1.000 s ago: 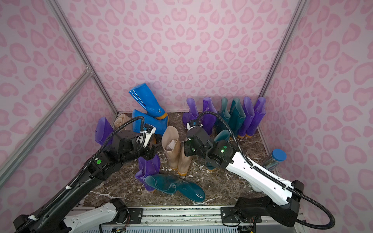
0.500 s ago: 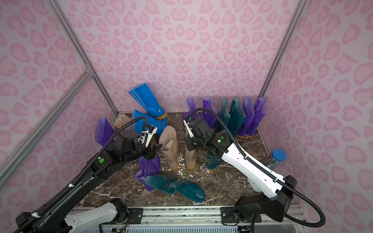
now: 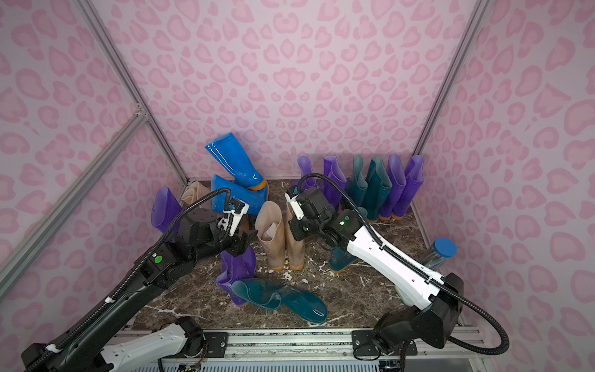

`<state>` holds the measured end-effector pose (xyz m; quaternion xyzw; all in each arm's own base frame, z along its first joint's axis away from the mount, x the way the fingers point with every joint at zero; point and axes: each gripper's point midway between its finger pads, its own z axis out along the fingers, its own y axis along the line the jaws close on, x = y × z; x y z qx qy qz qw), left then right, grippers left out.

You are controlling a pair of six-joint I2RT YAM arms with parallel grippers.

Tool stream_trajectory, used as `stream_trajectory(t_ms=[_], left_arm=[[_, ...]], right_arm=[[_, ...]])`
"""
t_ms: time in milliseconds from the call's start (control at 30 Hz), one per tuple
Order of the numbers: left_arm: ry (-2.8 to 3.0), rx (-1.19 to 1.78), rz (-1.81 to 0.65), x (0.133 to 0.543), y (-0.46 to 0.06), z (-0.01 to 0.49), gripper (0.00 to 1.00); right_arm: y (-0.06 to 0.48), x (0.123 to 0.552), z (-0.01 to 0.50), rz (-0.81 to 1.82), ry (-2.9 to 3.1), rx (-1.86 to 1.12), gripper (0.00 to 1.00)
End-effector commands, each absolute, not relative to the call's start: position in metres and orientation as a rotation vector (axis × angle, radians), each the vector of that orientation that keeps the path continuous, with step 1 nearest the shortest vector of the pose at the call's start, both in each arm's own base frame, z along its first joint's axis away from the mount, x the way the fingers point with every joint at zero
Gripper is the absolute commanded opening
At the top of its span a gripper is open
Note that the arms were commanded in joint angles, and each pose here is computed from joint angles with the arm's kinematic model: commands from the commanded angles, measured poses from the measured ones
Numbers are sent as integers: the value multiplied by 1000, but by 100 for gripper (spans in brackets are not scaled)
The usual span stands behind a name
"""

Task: Match and arrange rain boots in pairs
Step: Pair a pair of rain boots at the center of the board.

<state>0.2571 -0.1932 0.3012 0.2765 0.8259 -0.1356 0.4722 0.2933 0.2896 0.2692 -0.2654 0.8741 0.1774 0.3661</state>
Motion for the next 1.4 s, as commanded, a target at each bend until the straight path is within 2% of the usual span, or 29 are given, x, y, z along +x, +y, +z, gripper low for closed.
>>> stream_trajectory(t_ms=[0, 67, 100, 167, 233, 267, 333, 433, 533, 633, 833, 1067, 1367], left_arm=[[1985, 694, -365, 258, -200, 308, 62], [1988, 711, -379, 256, -202, 307, 62], [1988, 706, -374, 256, -201, 309, 63], [2020, 611, -284, 265, -186, 311, 64], [2040, 608, -256, 264, -180, 317, 63], [2037, 607, -270, 261, -181, 323, 63], [2020, 645, -347, 250, -187, 335, 64], [2041, 705, -410, 233, -191, 344, 64], [2084, 840, -434, 211, -201, 339, 63], [2108, 1039, -382, 185, -215, 328, 62], [2098, 1475, -81, 126, -218, 303, 63], [2136, 1659, -186, 69, -214, 305, 68], [2150, 1869, -89, 55, -243, 253, 67]], right_arm=[[295, 304, 276, 457, 2179, -665, 0], [293, 303, 273, 457, 2180, -653, 1], [292, 302, 274, 464, 2180, -646, 9], [291, 301, 282, 481, 2173, -628, 33], [287, 300, 295, 483, 2156, -600, 34], [282, 300, 300, 469, 2152, -575, 37], [266, 304, 316, 413, 2129, -487, 49], [234, 309, 333, 316, 2093, -331, 54], [196, 313, 341, 275, 2069, -172, 55], [157, 318, 327, 274, 2084, -59, 57], [108, 323, 321, 335, 2068, 72, 58], [93, 325, 315, 342, 2060, 89, 62], [80, 327, 311, 366, 2048, 111, 65]])
